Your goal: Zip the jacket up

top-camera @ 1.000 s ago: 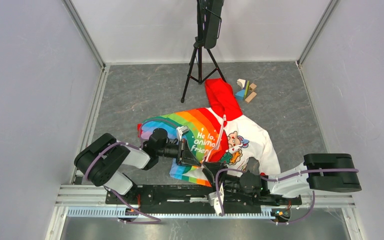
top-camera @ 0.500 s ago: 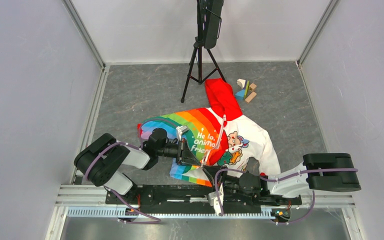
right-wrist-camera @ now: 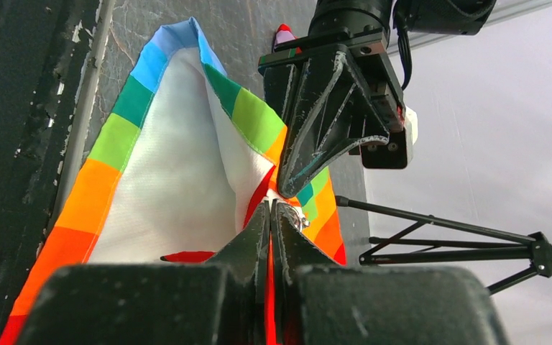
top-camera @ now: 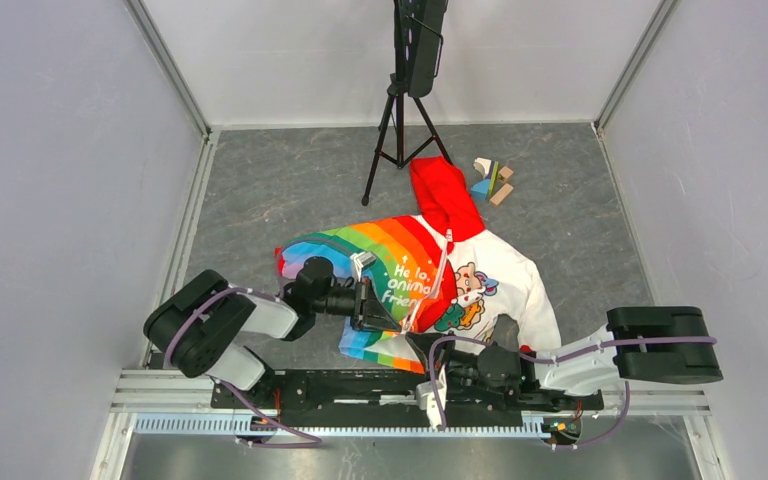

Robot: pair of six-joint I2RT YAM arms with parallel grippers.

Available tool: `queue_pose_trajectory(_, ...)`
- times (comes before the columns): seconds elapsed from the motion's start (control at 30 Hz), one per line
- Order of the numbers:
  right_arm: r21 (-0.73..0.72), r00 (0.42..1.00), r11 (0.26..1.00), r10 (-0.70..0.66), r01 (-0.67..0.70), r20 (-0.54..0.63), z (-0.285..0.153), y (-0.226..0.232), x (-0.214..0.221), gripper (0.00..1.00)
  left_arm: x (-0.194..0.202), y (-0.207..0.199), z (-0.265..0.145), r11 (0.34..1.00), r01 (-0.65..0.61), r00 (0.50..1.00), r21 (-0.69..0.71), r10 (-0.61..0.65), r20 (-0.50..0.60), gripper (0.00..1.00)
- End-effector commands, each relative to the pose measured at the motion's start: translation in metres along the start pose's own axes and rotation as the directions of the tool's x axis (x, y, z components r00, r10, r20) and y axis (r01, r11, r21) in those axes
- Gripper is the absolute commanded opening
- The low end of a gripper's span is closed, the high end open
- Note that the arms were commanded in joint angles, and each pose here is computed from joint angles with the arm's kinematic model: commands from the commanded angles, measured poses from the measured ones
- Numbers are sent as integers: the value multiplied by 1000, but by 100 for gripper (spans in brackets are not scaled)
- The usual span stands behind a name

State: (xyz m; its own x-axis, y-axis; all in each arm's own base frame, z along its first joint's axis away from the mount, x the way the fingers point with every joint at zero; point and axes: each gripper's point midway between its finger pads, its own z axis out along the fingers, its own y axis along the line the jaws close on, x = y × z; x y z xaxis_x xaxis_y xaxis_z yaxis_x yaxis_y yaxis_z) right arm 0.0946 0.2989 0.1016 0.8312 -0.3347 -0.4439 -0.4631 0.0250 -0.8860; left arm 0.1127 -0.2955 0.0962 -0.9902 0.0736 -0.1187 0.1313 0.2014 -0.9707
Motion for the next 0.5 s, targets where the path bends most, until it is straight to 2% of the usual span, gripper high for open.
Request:
queue_pose_trajectory(0.0,30,998,998,56,-55,-30,1,-7,2,0,6,1,-4,1000,-24,1000,-20,24,-16,2)
queue_pose_trajectory(0.27,58,986,985,165,-163,-38,1,-14,0,0,6,6,-7,995,-59,998,-83,58,-14,2)
queue_pose_trajectory(0.47,48,984,985,171,-168,-45,1,-12,1,0,6,7,-9,993,-69,998,-96,69,-11,2)
